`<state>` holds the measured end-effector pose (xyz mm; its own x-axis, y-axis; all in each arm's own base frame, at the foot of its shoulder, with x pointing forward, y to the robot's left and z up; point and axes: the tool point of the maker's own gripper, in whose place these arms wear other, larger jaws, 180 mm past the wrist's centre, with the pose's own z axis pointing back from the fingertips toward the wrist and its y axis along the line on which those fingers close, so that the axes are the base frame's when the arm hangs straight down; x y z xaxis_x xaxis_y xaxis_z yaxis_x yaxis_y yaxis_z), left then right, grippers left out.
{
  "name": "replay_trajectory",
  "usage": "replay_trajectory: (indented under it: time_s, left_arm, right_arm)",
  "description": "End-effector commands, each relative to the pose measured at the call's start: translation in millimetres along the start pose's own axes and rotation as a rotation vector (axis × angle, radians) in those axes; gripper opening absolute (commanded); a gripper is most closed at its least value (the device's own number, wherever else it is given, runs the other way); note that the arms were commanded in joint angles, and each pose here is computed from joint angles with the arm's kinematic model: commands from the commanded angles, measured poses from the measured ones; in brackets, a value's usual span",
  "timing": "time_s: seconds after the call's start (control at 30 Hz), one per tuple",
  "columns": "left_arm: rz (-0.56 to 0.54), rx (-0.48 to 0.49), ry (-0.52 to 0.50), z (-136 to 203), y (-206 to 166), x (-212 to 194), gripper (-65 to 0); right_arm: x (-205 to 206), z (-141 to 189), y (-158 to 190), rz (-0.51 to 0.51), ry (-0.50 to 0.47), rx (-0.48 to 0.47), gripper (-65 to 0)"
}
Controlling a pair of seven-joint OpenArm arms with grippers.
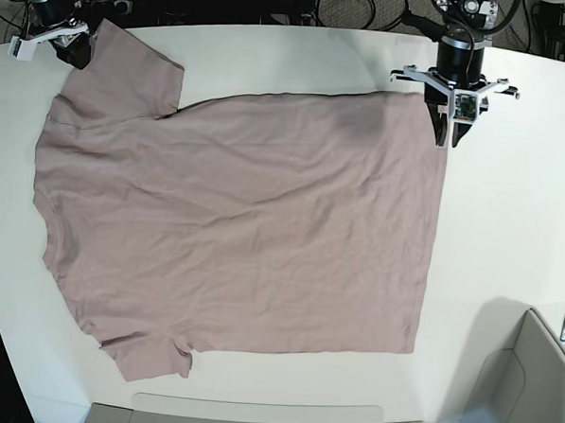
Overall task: Fold the T-shirt properly
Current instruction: 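Lower both grippers and pinch the shirt's shoulder edge at each end, then pull the gripped shoulder edge over the shirt body with both grippers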
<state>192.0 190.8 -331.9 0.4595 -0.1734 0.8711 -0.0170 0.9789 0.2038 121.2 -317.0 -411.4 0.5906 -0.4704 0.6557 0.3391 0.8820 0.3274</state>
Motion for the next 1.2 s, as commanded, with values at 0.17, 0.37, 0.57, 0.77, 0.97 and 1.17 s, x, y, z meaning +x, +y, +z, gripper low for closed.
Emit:
replay_trajectory:
  time_s: [0.17, 0.37, 0.57, 0.77, 0.97, 1.17]
  left_arm:
    - [-0.005, 0.009, -0.032, 1, 3, 9, -52.3]
    - [0.001, 0.009, -0.030, 1, 3, 8, -52.1]
    - [0.281, -0.055, 0.001, 0, -3, 1, -52.0]
    - [0.567, -0.114, 0.155, -15, 0, -32, -48.7]
    - [0.770, -0.060, 0.179, -19, 26, -48, -44.2]
    - [0.848, -0.043, 0.293, -32, 31, -79, -43.9]
  right_arm:
    - [-16, -7, 4, 0.013, 0.064, 0.014, -44.6]
    - [-49, -12, 37, -0.011, 0.130, 0.092, -44.6]
    - [-55, -13, 41, -0.025, 0.137, 0.097, -44.6]
    - [-49, -12, 37, -0.011, 0.132, 0.091, -44.6]
    - [-49, -12, 36, -0.008, 0.133, 0.090, -44.6]
    - [-50, -12, 37, -0.008, 0.135, 0.092, -44.6]
